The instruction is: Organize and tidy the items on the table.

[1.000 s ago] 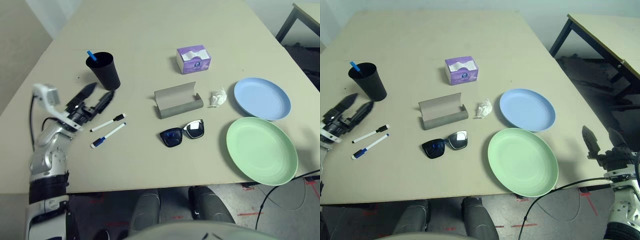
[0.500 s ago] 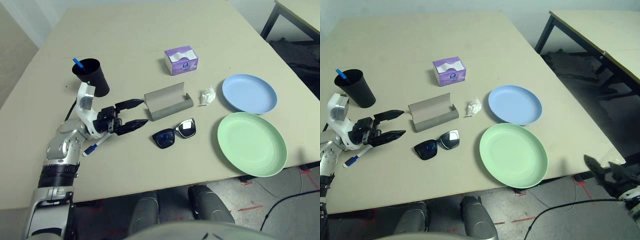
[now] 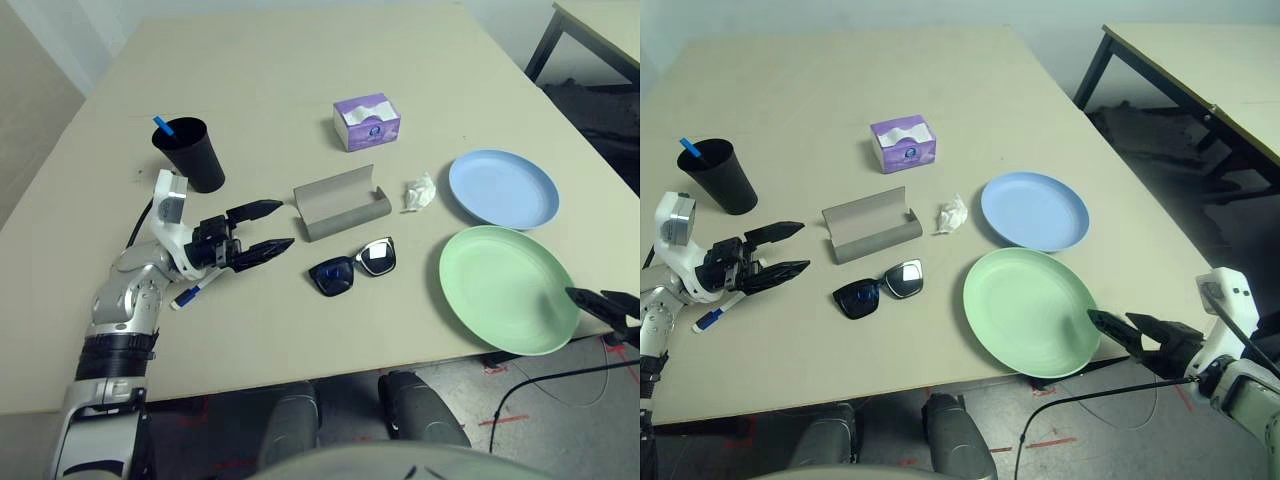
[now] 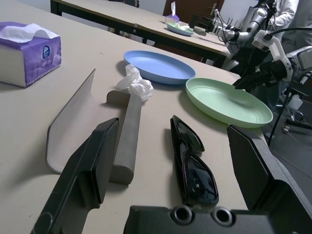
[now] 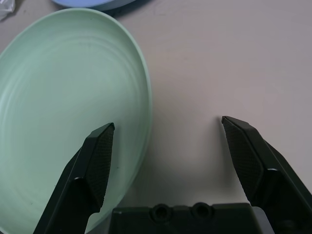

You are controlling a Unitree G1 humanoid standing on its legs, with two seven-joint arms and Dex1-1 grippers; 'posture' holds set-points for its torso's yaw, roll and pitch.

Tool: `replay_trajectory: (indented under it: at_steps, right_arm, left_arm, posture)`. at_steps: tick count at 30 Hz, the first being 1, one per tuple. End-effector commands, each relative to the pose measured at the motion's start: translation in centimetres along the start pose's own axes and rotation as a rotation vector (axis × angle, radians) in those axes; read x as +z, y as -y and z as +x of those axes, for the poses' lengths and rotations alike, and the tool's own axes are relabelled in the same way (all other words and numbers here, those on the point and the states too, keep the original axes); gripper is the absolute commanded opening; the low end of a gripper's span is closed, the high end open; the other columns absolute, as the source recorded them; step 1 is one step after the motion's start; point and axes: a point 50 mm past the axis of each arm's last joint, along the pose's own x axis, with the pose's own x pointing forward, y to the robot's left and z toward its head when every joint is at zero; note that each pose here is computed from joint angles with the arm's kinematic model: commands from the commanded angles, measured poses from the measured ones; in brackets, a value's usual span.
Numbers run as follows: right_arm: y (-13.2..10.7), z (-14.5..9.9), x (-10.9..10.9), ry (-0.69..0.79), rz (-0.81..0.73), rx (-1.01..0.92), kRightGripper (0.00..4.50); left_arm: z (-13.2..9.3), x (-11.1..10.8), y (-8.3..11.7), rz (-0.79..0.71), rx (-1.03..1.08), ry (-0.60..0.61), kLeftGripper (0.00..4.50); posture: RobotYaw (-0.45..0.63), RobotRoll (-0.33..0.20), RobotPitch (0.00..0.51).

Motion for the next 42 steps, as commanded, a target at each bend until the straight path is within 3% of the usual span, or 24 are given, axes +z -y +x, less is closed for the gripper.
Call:
replay_trajectory:
  at_steps: [1, 15, 21, 26, 34, 42]
  right_arm:
    - [0.2, 0.4, -0.9, -0.071, 0.038, -0.005, 4.50]
    - [-0.4, 1.2, -1.6, -0.205, 0.153, 0.045, 4.50]
    - [-0.5, 1.3, -1.6, -0.230, 0.151, 0.044, 4.50]
    - [-0.5, 1.3, -1.8, -0.257, 0.141, 0.040, 2.83]
    - [-0.5, 1.3, -2.2, -0.271, 0.155, 0.040, 0.03]
    - [-0.5, 1.2, -2.0, -0.270, 0.159, 0.051, 0.03]
  left_arm:
    - [0.0, 0.2, 0.4, 0.023, -0.016, 0.002, 4.48]
    - [1.5, -0.1, 2.4, 0.012, -0.269, -0.038, 4.48]
    - [1.8, -0.1, 2.2, 0.035, -0.305, -0.079, 4.48]
    - [1.9, -0.6, 1.9, 0.134, -0.362, -0.220, 4.50]
    - [2.0, -0.3, 1.7, 0.151, -0.355, -0.247, 4.50]
    - [1.7, -0.6, 1.6, 0.154, -0.347, -0.249, 4.50]
  posture:
    - [-0.10, 0.000, 0.125]
    - [-0.09, 0.000, 0.111]
    - [-0.09, 0.000, 0.109]
    - [-0.09, 0.000, 0.112]
    - [-0.10, 0.000, 0.111]
    - [-0.11, 0.000, 0.112]
